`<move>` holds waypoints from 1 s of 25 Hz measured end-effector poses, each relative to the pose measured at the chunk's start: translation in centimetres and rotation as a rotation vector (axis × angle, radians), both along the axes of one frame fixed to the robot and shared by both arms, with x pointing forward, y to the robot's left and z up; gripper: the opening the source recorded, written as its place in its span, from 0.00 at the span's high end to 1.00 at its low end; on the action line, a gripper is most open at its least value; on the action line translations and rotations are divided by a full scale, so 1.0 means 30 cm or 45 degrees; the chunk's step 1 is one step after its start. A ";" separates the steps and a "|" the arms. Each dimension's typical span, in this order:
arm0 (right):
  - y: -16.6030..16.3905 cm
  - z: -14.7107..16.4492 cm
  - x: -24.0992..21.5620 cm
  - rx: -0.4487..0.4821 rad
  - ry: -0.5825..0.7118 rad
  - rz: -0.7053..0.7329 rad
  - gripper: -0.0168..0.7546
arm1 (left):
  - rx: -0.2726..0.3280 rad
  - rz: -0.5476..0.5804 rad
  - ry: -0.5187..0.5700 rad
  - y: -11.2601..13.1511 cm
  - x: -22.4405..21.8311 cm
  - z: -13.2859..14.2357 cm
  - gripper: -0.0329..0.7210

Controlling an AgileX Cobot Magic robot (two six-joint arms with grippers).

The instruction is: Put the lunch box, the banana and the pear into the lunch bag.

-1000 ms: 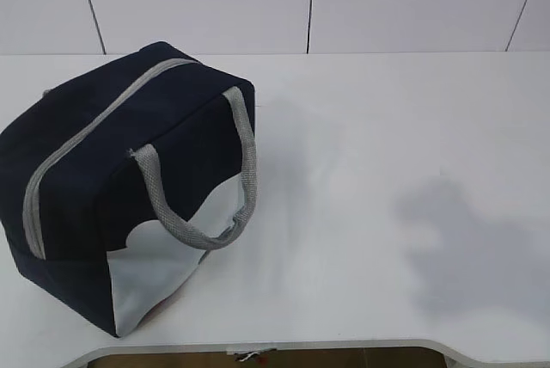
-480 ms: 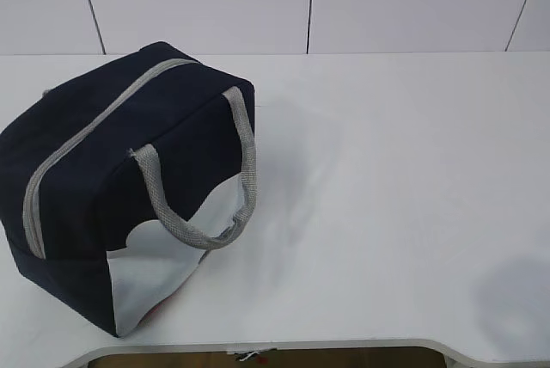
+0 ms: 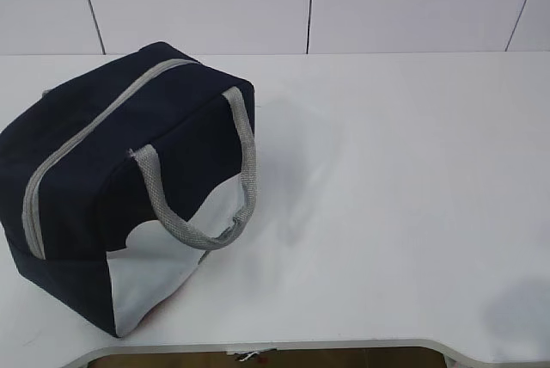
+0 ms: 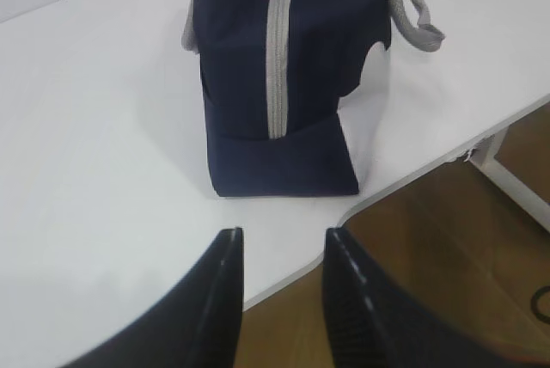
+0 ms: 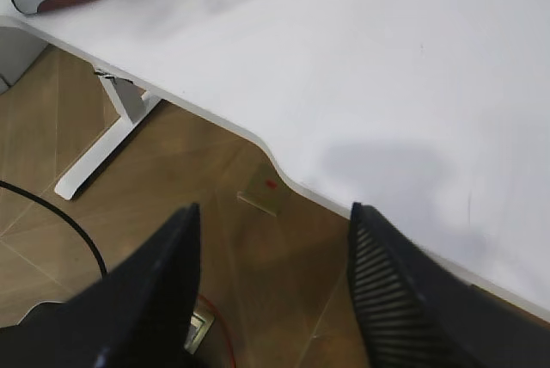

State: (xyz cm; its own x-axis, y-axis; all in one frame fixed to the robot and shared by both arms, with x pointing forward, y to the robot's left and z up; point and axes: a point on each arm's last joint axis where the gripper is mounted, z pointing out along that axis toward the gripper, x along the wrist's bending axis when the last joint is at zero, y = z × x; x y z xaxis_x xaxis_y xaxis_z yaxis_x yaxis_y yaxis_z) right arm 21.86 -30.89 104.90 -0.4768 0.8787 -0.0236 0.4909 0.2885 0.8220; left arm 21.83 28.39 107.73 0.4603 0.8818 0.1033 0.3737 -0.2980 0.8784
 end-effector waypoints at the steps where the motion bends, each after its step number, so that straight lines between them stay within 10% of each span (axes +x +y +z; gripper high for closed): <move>1: 0.001 0.000 0.002 0.004 -0.007 0.000 0.40 | 0.011 0.010 -0.002 0.003 0.003 -0.005 0.63; 25: 0.010 -0.012 0.035 0.029 -0.080 -0.063 0.40 | -0.083 0.219 0.057 0.028 0.030 -0.070 0.63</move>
